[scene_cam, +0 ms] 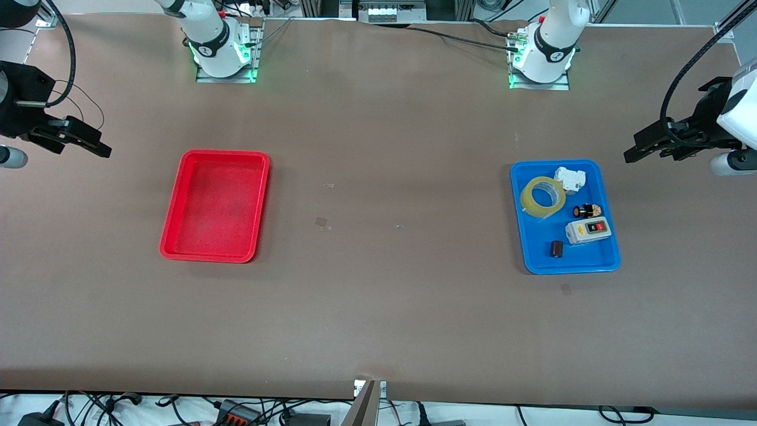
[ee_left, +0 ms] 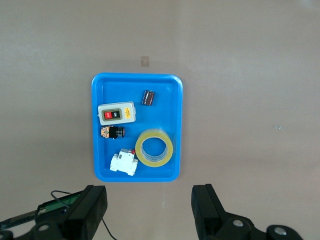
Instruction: Place and move tape with both arms
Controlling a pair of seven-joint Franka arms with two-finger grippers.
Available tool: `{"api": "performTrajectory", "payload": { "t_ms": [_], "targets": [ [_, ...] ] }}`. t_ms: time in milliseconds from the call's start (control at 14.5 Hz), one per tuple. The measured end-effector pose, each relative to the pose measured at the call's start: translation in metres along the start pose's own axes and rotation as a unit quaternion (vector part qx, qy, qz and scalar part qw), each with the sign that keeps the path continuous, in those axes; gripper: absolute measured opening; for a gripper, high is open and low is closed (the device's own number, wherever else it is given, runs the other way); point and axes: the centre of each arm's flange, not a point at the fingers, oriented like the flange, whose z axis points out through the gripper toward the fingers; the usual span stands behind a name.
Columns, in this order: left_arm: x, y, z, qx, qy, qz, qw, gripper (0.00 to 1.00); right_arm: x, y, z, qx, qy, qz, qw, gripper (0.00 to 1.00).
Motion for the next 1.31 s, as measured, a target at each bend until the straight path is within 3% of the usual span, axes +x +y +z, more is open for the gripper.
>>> {"api": "performTrajectory", "payload": {
  "t_ms": [207, 553, 898, 1313],
  "targets": [
    [0.001, -0.006, 0.006, 0.001, -0.012, -0.006, 1.000, 1.00, 0.001, 0.000, 0.001, 0.000, -0.001, 0.000, 1.000, 0.99],
    [0.019, -0.029, 0.052, -0.001, -0.072, -0.027, 0.997, 1.00, 0.001, 0.000, 0.001, 0.000, -0.001, 0.000, 1.000, 0.99],
    [0.033, -0.033, 0.151, -0.001, -0.078, -0.035, 0.996, 1.00, 0.002, -0.001, 0.004, 0.000, -0.003, 0.000, 1.000, 0.99],
    [-0.001, -0.044, 0.286, 0.005, -0.089, -0.044, 0.995, 1.00, 0.002, -0.001, 0.004, 0.000, -0.003, 0.000, 1.000, 0.99]
  ]
}}
